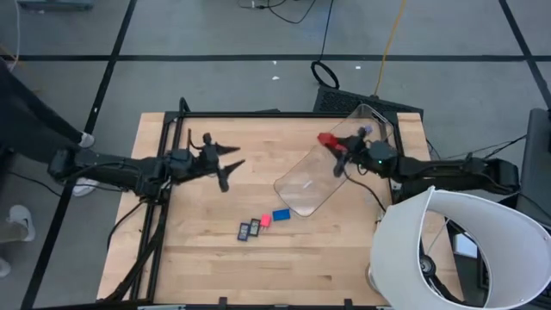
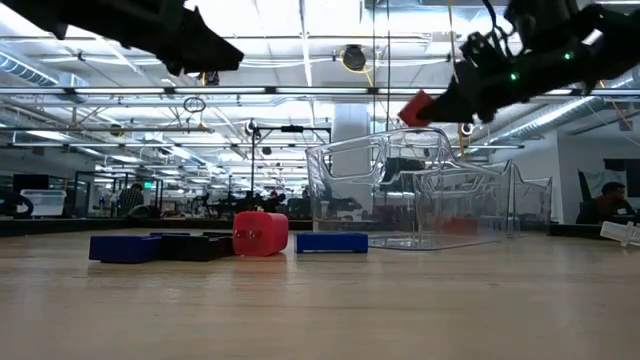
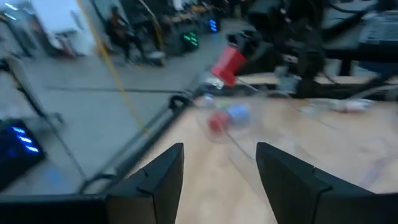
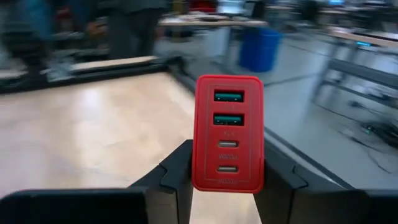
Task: Pick & Place Office items
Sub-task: Put the red charger adapter into the right transparent bin, then put the pink charger adapter into the right transparent bin
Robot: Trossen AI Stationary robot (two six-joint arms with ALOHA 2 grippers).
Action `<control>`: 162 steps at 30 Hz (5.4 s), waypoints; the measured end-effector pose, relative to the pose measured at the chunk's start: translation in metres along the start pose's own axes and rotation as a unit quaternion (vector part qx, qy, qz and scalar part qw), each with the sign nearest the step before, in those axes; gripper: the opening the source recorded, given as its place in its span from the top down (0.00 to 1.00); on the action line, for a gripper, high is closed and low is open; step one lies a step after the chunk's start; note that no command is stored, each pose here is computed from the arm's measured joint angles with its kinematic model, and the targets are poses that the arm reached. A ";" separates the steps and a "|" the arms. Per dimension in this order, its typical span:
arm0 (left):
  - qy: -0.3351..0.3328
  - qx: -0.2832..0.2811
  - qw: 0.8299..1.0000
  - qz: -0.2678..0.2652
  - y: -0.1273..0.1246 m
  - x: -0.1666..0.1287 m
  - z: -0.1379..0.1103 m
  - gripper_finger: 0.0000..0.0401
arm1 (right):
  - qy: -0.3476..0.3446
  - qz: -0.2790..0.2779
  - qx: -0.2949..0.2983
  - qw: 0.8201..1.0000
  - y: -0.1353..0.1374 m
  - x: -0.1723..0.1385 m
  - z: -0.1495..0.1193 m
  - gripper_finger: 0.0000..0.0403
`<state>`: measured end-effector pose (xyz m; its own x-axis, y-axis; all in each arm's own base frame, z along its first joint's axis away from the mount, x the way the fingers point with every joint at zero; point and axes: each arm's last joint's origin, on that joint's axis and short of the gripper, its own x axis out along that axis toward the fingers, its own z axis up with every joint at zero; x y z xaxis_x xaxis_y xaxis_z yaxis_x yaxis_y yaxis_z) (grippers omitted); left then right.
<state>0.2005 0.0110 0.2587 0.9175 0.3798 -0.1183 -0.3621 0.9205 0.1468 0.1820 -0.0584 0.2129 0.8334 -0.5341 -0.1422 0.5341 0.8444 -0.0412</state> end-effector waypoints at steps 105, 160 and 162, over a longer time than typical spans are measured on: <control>0.145 0.042 0.965 -0.214 -0.085 0.026 -0.009 0.30 | -0.107 0.299 -0.056 0.947 0.069 0.014 0.023 0.55; 0.289 0.044 0.902 -0.318 -0.116 0.090 -0.107 0.46 | -0.105 0.299 -0.054 0.947 0.069 0.013 0.023 0.55; 0.290 0.044 0.902 -0.318 -0.116 0.090 -0.107 0.54 | -0.105 0.299 -0.054 0.947 0.069 0.013 0.023 0.55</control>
<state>0.3077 -0.0517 0.1258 0.6851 -0.2148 -0.6961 0.2447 0.9679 -0.0577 0.2335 -0.0080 0.2304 0.9981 0.0541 0.0280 -0.0504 0.9916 -0.1190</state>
